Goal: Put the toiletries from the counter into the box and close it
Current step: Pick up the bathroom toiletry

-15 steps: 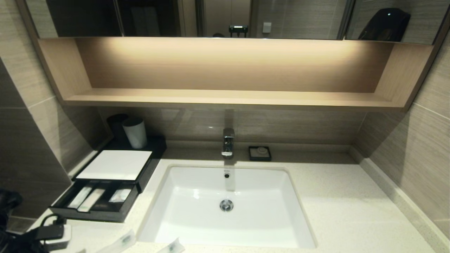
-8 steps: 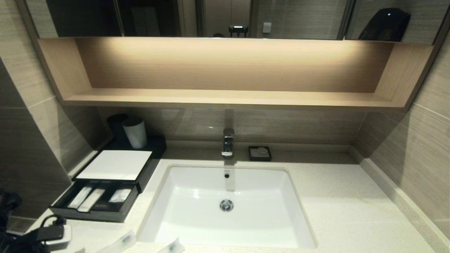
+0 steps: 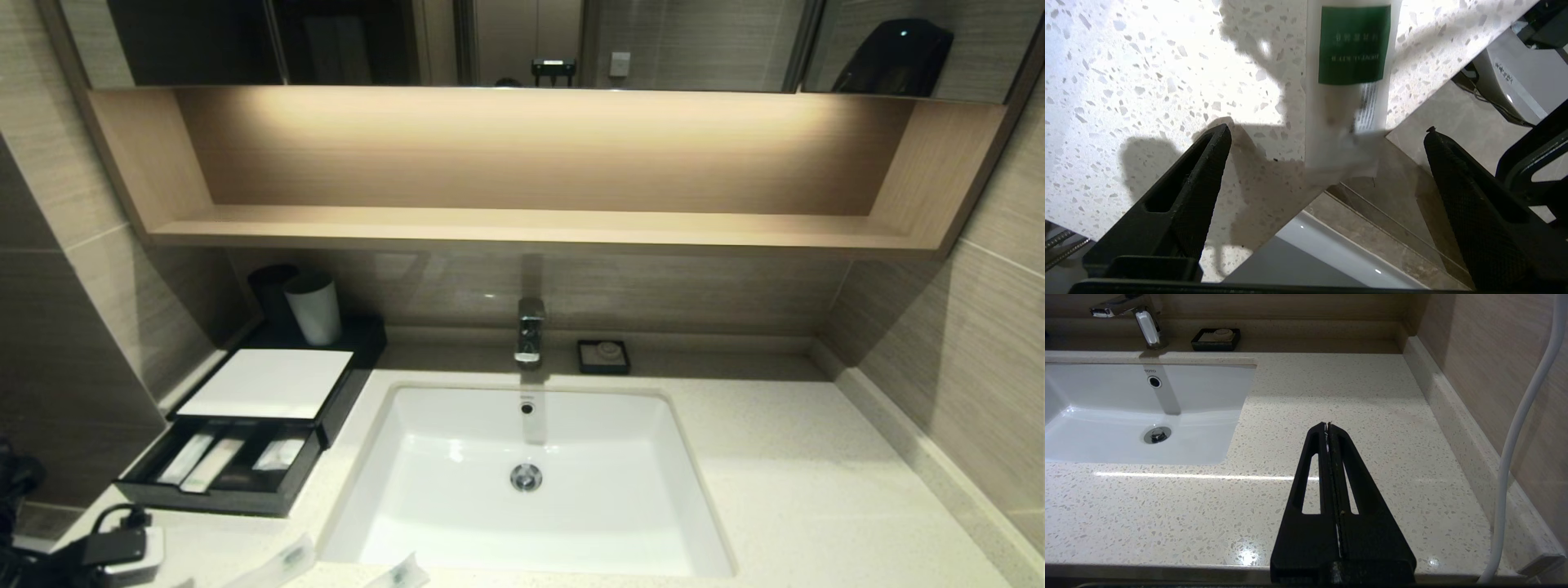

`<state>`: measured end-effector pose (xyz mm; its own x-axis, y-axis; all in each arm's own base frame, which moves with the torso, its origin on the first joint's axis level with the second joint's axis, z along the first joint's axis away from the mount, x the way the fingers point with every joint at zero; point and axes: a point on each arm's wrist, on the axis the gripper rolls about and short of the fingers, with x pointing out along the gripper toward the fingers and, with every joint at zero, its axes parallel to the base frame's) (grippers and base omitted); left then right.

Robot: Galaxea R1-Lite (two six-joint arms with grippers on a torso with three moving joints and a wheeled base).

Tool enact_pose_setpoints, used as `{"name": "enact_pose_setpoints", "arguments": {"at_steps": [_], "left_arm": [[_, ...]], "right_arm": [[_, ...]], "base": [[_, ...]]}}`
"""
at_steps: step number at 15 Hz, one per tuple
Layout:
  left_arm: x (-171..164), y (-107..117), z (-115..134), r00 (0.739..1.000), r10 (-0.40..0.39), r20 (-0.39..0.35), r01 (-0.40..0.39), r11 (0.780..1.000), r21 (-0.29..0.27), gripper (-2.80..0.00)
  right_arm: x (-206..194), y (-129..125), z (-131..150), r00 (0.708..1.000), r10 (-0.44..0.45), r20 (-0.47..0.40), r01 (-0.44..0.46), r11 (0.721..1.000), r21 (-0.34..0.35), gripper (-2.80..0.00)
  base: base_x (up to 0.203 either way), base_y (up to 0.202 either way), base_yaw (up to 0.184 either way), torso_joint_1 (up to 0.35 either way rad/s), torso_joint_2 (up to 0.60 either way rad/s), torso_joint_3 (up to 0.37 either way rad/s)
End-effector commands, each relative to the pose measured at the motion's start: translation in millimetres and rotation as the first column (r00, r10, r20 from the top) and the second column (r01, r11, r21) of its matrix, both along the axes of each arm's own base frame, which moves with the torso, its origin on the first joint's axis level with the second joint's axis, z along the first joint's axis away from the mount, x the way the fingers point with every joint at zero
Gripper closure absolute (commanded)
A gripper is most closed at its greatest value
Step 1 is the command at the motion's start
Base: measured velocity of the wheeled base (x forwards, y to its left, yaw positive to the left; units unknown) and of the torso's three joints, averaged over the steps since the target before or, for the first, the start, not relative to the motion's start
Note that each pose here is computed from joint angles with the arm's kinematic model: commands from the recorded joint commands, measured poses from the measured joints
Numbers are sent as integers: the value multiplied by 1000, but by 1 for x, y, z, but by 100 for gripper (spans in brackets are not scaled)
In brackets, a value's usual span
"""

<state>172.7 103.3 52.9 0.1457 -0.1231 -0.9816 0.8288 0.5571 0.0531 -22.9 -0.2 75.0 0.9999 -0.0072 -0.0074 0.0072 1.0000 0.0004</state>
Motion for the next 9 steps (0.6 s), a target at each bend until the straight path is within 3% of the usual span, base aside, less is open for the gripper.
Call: {"name": "enact_pose_setpoints", "arguments": {"at_steps": [1, 9], "left_arm": [[0, 0, -6, 1000, -8, 14, 8, 1000, -8, -280], [1, 0, -10, 1000, -8, 28, 8, 1000, -14, -280]], "right_arm": [[0, 0, 0, 1000, 0, 0, 0, 1000, 0, 0], [0, 0, 0, 1000, 0, 0, 0, 1000, 0, 0]], "base": [[0, 0, 0, 0, 0, 0], [0, 0, 0, 0, 0, 0]]}}
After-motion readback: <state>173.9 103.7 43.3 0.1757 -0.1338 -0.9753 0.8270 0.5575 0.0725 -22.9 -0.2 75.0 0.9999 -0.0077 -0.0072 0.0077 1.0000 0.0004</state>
